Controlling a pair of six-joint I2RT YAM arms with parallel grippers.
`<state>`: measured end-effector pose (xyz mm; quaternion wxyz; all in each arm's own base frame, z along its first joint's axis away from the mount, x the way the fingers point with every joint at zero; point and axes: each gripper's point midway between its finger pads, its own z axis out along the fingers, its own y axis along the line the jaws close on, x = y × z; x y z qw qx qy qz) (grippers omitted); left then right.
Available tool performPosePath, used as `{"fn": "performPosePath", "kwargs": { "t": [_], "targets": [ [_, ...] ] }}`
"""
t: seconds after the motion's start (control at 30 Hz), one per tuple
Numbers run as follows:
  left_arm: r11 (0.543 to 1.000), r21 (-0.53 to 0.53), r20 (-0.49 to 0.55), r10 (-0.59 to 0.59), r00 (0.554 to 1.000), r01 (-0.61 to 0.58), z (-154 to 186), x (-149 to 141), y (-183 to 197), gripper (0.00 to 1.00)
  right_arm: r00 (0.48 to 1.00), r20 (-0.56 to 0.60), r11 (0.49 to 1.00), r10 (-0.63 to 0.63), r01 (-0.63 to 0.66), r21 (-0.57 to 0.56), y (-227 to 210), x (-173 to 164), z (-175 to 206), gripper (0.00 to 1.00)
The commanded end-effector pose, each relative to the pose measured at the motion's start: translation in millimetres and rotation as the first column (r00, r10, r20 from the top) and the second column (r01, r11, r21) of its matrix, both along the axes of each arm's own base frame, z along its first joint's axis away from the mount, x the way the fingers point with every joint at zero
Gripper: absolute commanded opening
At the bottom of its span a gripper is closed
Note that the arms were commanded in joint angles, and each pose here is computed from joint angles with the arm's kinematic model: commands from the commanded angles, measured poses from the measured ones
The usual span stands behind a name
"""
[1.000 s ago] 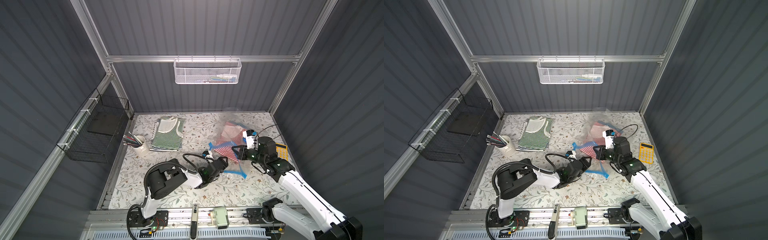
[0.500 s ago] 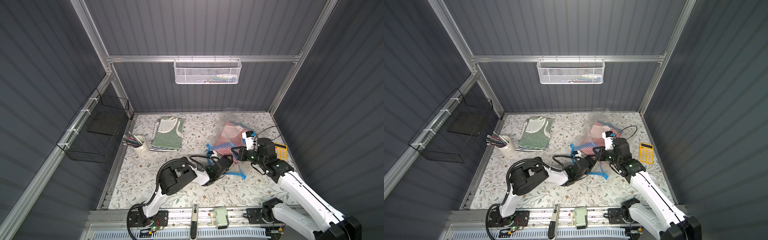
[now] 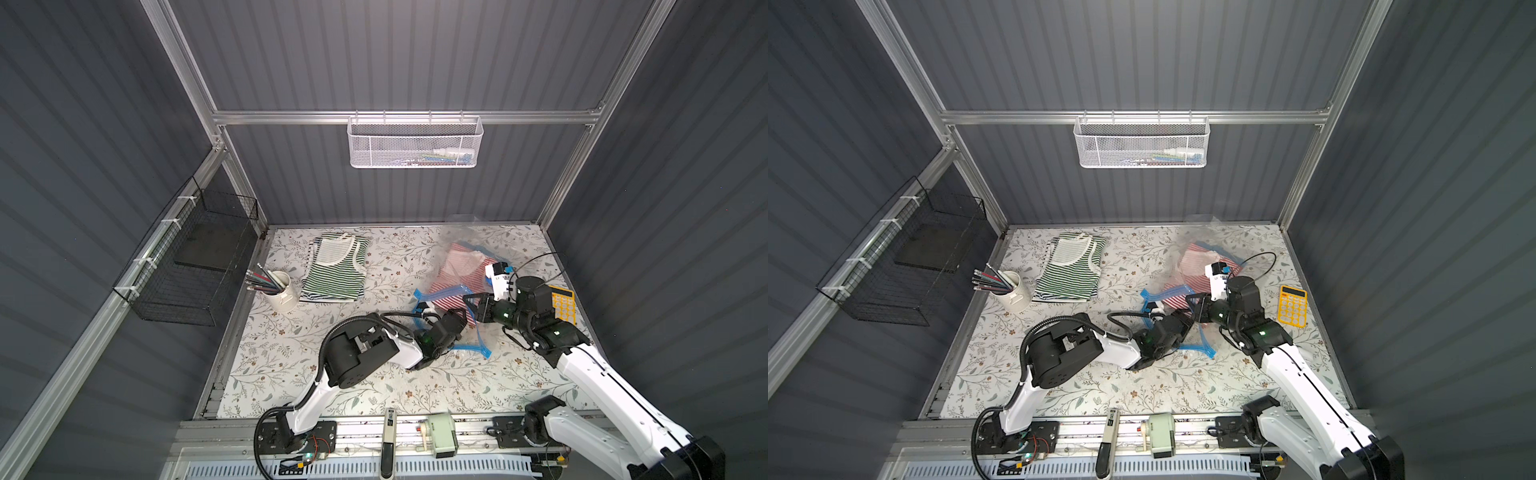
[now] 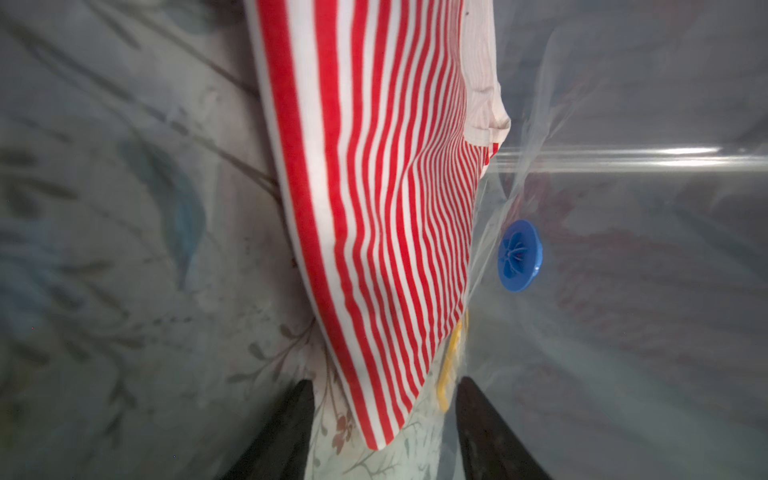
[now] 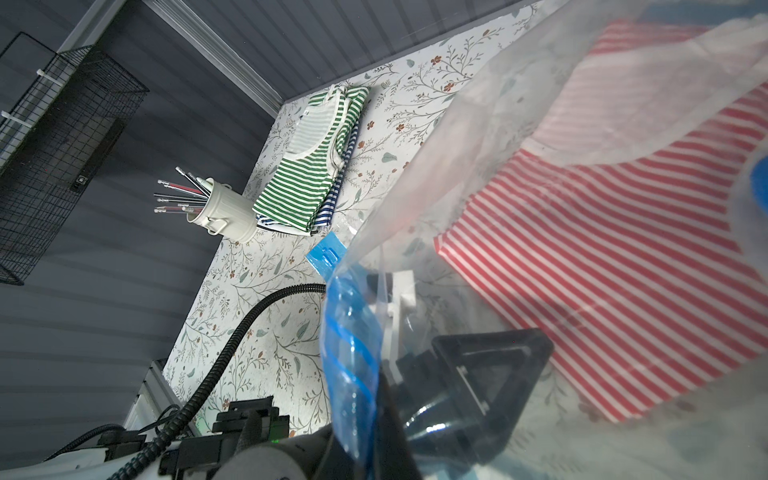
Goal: Take the tank top out of the vacuum bag
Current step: Take out the tank top from the vacuum bag.
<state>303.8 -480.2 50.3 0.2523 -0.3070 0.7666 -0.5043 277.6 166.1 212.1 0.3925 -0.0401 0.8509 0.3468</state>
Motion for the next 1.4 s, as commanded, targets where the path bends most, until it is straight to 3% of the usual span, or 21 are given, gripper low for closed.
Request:
{"fn": "performPosePath", "kwargs": {
  "t": [0.0, 0.47, 0.9, 1.07, 1.37],
  "targets": [
    [0.999, 0.002, 0.004, 0.039, 0.999, -0.039, -7, 14, 1, 0.56, 1.0, 0.013, 0.999, 0.021, -0.021, 0.029, 4, -4, 4, 0.0],
    [0.999, -0.039, 0.119, 0.014, 0.993, -0.009, 33, 27, -5, 0.53, 1.0, 0.009, 1.0, 0.02, -0.021, 0.023, 4, -5, 1, 0.0],
    [0.997, -0.069, 0.176, 0.029, 0.984, -0.017, 42, 32, 0, 0.52, 1.0, -0.003, 0.999, 0.026, -0.026, 0.037, 6, -5, -1, 0.0],
    [0.99, -0.127, 0.108, 0.067, 0.992, -0.053, 23, 34, 3, 0.52, 1.0, -0.004, 0.999, 0.027, -0.026, 0.036, 6, -5, -1, 0.0],
    [0.995, -0.043, -0.031, 0.09, 0.995, -0.091, -8, 30, 10, 0.52, 0.999, -0.009, 0.999, 0.031, -0.031, 0.03, 7, -3, -2, 0.0]
  ]
}}
